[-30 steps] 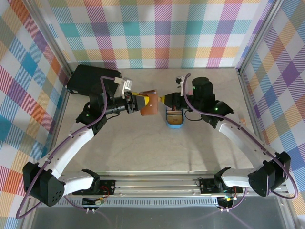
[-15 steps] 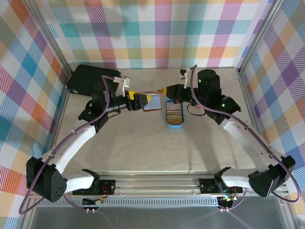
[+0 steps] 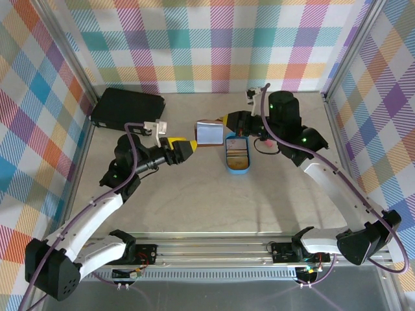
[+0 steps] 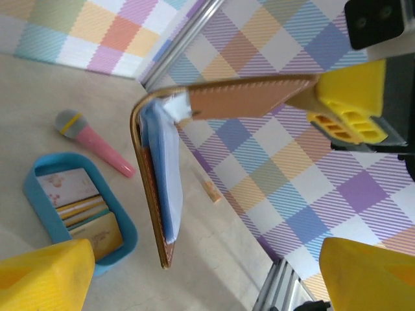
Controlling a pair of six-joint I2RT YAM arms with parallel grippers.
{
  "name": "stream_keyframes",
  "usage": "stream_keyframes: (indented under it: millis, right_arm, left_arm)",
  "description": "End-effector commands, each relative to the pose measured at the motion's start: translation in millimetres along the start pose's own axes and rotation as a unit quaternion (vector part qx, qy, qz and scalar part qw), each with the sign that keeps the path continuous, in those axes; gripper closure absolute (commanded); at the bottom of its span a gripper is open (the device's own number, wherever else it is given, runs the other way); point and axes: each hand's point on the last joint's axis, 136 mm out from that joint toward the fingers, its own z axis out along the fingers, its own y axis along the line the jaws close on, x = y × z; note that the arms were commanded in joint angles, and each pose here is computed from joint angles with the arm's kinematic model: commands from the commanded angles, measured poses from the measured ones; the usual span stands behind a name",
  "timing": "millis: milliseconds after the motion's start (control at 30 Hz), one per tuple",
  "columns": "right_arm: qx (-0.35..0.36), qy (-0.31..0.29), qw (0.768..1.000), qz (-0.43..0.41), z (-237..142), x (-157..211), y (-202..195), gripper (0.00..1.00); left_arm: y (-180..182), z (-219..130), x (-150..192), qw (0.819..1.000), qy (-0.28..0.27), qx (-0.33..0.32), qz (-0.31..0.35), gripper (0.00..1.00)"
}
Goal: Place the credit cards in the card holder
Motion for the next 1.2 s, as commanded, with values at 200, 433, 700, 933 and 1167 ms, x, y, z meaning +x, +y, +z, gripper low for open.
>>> stream_keyframes:
  millis: [200,433,700,933,1167]
  right_arm:
    - [-0.043,-0.039,0.998,0.017,-16,-23,28,1.00]
    - [-0.067,-0.036,0.997,0.030,-16,-23,36,1.00]
    - [-0.072,-0.025,0.996,0.037,-16,-18,36,1.00]
    - [-0.001,-0.001,0.999,-0.043,-23,-3,1,0.87]
    - [-0.076,0.056,0.980,-0.175,-33,35,11,0.37]
  left_arm:
    - [2,19,4,1.000,-0.011,0.028,-0.009,0.16]
    - [-4,26,-2,0.998,-0.025,0.057,-0.006,0.47]
    - [-8,28,-3,0.998,-0.011,0.059,0.016,0.79]
    - [-5,16,-3,0.995,0.076,-0.038,0.060,1.00]
    - [-1,-11,-1,0.966,0.201,-0.149,0.064,1.00]
